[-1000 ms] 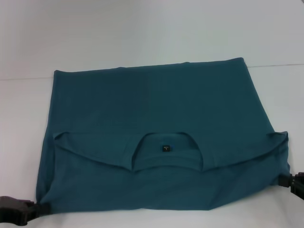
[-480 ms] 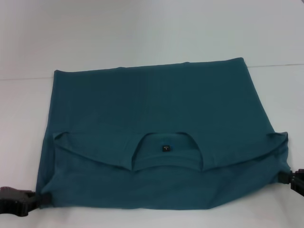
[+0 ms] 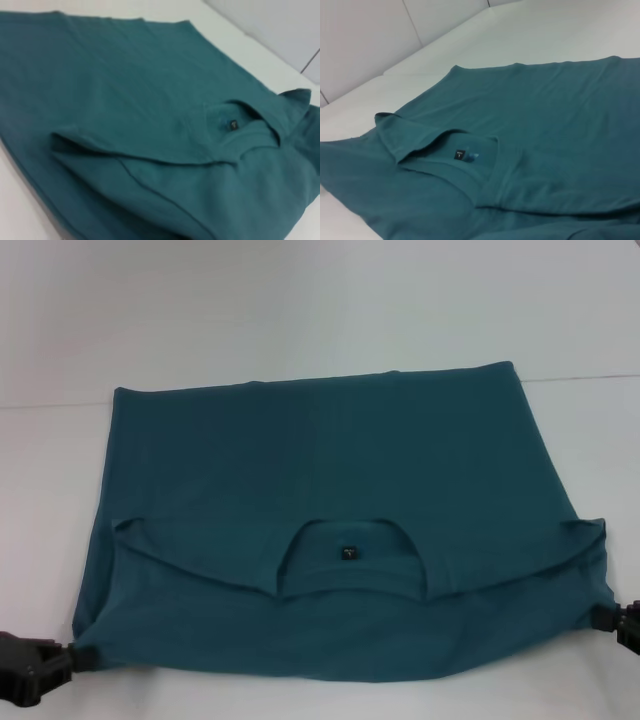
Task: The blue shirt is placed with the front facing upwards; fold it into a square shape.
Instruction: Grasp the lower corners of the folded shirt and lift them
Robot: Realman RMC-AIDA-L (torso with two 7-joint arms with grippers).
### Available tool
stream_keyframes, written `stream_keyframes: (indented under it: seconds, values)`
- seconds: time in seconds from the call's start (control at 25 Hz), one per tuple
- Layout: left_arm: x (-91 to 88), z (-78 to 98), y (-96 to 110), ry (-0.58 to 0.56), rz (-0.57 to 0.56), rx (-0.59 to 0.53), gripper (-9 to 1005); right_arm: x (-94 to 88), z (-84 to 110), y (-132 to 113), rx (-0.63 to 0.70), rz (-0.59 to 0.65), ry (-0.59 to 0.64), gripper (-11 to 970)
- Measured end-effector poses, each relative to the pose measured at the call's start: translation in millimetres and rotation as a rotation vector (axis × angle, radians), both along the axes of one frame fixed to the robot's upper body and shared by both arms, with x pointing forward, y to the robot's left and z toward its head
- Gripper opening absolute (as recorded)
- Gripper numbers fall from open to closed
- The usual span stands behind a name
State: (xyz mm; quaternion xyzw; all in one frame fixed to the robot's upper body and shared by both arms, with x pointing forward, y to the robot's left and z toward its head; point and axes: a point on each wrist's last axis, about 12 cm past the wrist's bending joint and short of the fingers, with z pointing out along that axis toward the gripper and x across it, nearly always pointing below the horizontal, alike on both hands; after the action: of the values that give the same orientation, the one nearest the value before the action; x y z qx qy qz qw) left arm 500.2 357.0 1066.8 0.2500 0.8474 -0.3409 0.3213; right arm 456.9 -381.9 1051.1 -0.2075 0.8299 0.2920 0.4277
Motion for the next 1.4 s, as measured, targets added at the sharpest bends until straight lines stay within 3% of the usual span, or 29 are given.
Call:
stream_keyframes:
  seconds: [0.52,1.08,1.4]
  values:
    - [-22.4,1.9,14,-0.037,-0.040,-0.033,43,-3.8,0.5,8,0.034,0.049,0.000,56]
    - [-34.4,-0.2,20,-0.070,-0.045,-0.046,43,-32.5,-7.3,-2,0.045,0.038,0.023,56]
    - [-50.1,-0.7,24,-0.108,-0.063,-0.091,42,-43.1,-9.2,-2,0.063,0.052,0.019,57]
